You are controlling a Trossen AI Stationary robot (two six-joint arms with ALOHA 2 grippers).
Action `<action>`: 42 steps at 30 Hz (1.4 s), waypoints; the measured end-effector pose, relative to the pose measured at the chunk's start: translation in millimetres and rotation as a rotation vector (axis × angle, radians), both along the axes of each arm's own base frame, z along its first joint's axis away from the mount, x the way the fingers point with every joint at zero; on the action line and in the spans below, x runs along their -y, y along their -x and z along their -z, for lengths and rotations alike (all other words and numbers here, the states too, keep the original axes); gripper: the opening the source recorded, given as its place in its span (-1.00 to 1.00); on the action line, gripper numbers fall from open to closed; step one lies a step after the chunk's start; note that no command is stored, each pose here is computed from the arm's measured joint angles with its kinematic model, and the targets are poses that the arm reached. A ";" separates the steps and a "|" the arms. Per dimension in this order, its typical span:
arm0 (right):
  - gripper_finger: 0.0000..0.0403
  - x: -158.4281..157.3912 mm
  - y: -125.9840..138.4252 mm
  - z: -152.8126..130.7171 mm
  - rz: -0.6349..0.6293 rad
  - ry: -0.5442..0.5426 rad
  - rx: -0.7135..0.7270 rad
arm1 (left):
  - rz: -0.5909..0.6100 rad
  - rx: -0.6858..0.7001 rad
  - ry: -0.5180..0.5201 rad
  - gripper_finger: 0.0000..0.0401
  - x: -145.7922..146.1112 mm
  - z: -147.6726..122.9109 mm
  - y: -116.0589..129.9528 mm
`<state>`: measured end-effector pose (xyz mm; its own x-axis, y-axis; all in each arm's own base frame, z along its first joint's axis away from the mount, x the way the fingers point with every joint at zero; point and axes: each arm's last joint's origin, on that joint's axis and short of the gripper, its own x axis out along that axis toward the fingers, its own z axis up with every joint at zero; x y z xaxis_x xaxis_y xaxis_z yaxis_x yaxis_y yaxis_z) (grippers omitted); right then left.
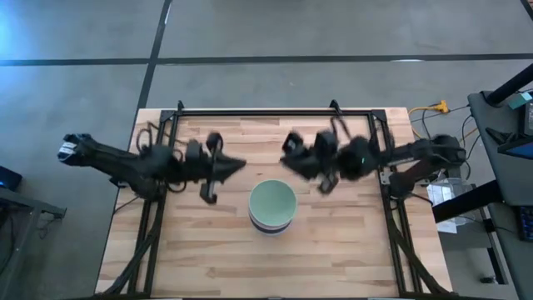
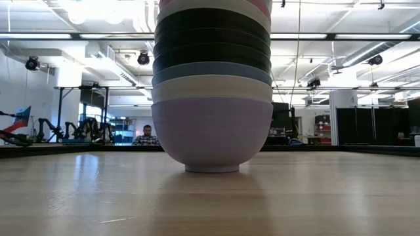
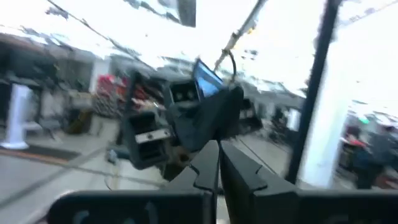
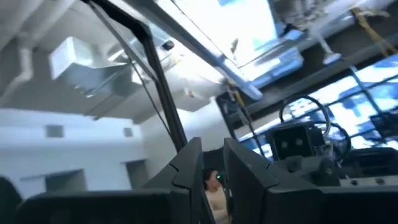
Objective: Nest bowls inside each other
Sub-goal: Return to Home Position
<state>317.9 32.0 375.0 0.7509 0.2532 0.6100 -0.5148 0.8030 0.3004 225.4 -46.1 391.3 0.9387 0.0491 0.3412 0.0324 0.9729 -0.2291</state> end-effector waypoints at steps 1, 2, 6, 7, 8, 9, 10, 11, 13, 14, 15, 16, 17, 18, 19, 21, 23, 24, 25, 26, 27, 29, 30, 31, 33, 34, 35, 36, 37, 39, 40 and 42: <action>-0.68 14.8 5.1 -3.8 -0.008 0.021 0.010 | -0.019 0.015 -0.005 -1.00 -7.3 -3.3 2.6; -0.68 28.9 13.2 -8.6 -0.015 0.040 0.018 | -0.038 0.028 -0.008 -1.00 -14.9 -6.8 6.7; -0.69 62.0 70.7 -35.0 0.046 0.103 0.116 | -0.135 0.014 -0.033 -1.00 -37.7 -16.5 38.2; -0.69 63.3 90.2 -40.6 0.070 0.118 0.143 | -0.148 0.010 -0.034 -1.00 -40.0 -18.9 49.4; -0.69 63.0 109.5 -45.0 0.092 0.136 0.158 | -0.169 0.014 -0.027 -1.00 -41.7 -21.4 60.8; -0.69 61.3 130.5 -48.1 0.119 0.151 0.160 | -0.188 0.025 -0.019 -1.00 -42.9 -23.2 71.8; -0.69 58.9 148.7 -47.5 0.154 0.160 0.136 | -0.201 0.039 -0.010 -1.00 -43.7 -24.3 82.5; -0.69 55.9 165.9 -46.3 0.203 0.165 0.106 | -0.211 0.051 -0.003 -1.00 -44.4 -24.0 91.4; -0.69 49.6 195.7 -36.9 0.309 0.161 0.014 | -0.229 0.059 0.013 -1.00 -44.8 -19.5 102.3; -0.69 46.7 210.1 -31.6 0.361 0.153 -0.027 | -0.240 0.058 0.022 -1.00 -44.6 -16.2 104.6; -0.69 44.1 223.4 -26.0 0.403 0.140 -0.053 | -0.258 0.054 0.034 -1.00 -44.6 -12.7 106.6; -0.69 42.2 234.8 -19.6 0.438 0.123 -0.066 | -0.276 0.058 0.047 -1.00 -44.8 -9.9 109.4; -0.69 40.3 246.4 -13.8 0.459 0.100 -0.050 | -0.292 0.060 0.061 -1.00 -44.8 -6.3 111.6; -0.69 38.7 256.8 -7.5 0.465 0.077 -0.024 | -0.300 0.041 0.070 -1.00 -44.1 0.3 110.6; -0.69 37.5 266.1 -1.0 0.459 0.045 0.009 | -0.296 0.010 0.074 -1.00 -42.6 9.0 107.2; -0.69 35.8 281.3 15.2 0.429 -0.016 0.051 | -0.304 -0.045 0.082 -1.00 -40.4 26.3 100.4; -0.69 35.1 288.9 36.7 0.397 -0.060 0.064 | -0.334 -0.092 0.107 -1.00 -39.3 45.7 95.8; -0.69 35.0 290.8 48.5 0.382 -0.079 0.062 | -0.343 -0.113 0.122 -1.00 -39.0 55.7 94.5; -0.69 35.5 286.9 57.7 0.377 -0.098 0.049 | -0.345 -0.130 0.131 -1.00 -38.8 65.5 94.4; -0.69 36.1 283.2 62.2 0.373 -0.114 0.048 | -0.349 -0.148 0.139 -1.00 -39.0 75.3 94.6; -0.69 36.2 278.2 68.8 0.359 -0.116 0.015 | -0.350 -0.161 0.146 -1.00 -39.3 84.3 96.1; -0.69 36.2 272.2 70.8 0.339 -0.110 -0.012 | -0.355 -0.125 0.174 -1.00 -41.0 93.4 103.8; -0.69 36.2 270.0 72.9 0.332 -0.108 -0.027 | -0.370 -0.099 0.190 -1.00 -42.8 96.1 111.3; -0.69 36.2 268.4 77.3 0.326 -0.111 -0.059 | -0.392 -0.079 0.204 -1.00 -44.9 100.0 120.0; -0.69 36.5 265.3 87.0 0.312 -0.133 -0.127 | -0.396 -0.023 0.241 -1.00 -47.7 104.6 133.4; -0.69 36.5 264.6 89.0 0.299 -0.148 -0.144 | -0.390 0.010 0.259 -1.00 -49.1 107.3 140.7; -0.69 36.1 264.7 89.3 0.277 -0.154 -0.148 | -0.386 0.040 0.271 -1.00 -50.7 110.5 149.4; -0.69 35.3 264.5 89.4 0.250 -0.148 -0.151 | -0.382 0.074 0.289 -1.00 -52.3 111.4 158.3; -0.69 35.0 263.3 90.4 0.232 -0.147 -0.166 | -0.372 0.100 0.311 -1.00 -53.6 113.2 165.8; -0.69 35.1 259.7 94.6 0.223 -0.153 -0.214 | -0.371 0.072 0.323 -1.00 -53.8 123.0 166.3; -0.69 35.2 258.8 99.1 0.226 -0.153 -0.243 | -0.398 -0.009 0.287 -1.00 -52.8 131.1 159.3; -0.69 36.0 255.7 105.4 0.242 -0.164 -0.273 | -0.387 0.017 0.279 -1.00 -53.1 123.2 162.8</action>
